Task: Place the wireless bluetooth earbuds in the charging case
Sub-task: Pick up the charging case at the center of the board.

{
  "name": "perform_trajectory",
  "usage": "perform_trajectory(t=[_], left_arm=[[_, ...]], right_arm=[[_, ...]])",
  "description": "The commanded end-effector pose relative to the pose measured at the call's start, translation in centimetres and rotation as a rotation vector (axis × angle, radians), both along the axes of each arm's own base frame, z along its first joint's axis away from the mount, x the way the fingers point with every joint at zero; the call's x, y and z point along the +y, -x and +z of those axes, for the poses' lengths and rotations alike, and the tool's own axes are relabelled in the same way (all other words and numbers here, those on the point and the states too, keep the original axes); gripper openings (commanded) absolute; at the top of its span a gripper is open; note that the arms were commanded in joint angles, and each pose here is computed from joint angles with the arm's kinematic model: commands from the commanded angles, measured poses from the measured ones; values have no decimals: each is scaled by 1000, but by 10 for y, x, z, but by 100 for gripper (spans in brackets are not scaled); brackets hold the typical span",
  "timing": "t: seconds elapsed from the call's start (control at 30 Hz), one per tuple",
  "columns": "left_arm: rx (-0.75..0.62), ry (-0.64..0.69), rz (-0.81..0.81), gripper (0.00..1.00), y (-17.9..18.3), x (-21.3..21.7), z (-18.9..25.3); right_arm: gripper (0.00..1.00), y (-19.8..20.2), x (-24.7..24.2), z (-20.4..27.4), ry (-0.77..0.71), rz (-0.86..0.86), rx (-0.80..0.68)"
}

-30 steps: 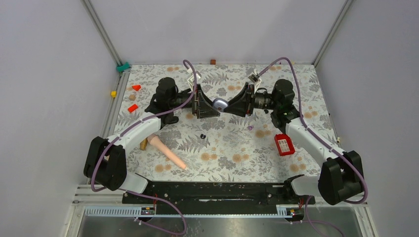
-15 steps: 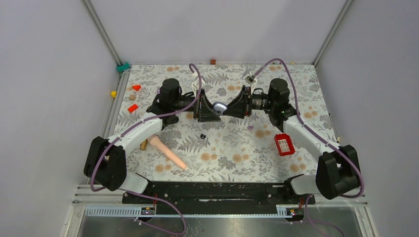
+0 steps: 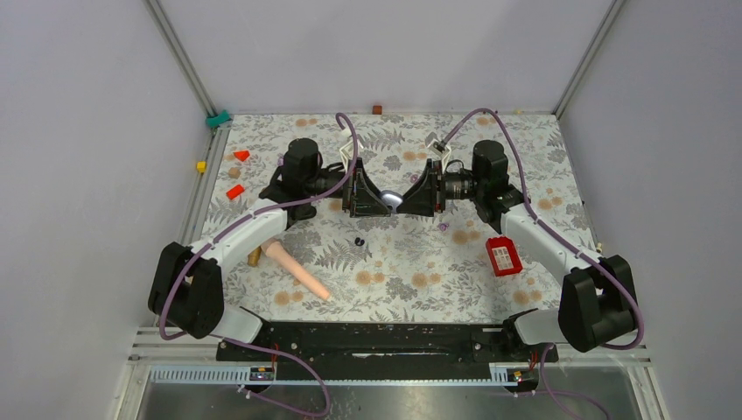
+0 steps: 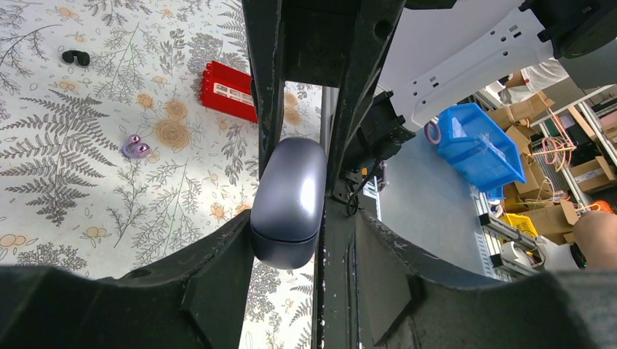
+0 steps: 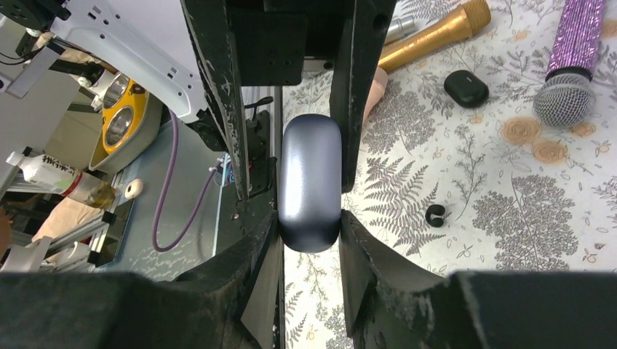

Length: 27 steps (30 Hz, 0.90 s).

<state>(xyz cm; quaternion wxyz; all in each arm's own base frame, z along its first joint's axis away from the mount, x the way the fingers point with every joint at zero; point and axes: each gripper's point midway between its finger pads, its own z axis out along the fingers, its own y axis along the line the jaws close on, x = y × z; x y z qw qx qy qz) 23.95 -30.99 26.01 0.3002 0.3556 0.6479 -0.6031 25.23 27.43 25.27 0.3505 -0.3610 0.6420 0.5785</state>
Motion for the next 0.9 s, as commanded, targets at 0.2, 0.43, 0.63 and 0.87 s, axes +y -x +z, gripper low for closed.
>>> perform_trajectory(t=[0.2, 0.43, 0.63, 0.87], left_arm=[[-125, 53, -29, 48, 4, 0, 33], [-122, 51, -28, 54, 3, 0, 32], [-127, 61, -26, 54, 3, 0, 38], [-123, 65, 14, 58, -4, 2, 41]], right_arm=[[22, 0, -3, 22, -11, 0, -73], [22, -10, -6, 37, -78, -48, -47], [22, -12, -7, 34, -88, -39, -23], [22, -4, -6, 35, -102, 19, 3]])
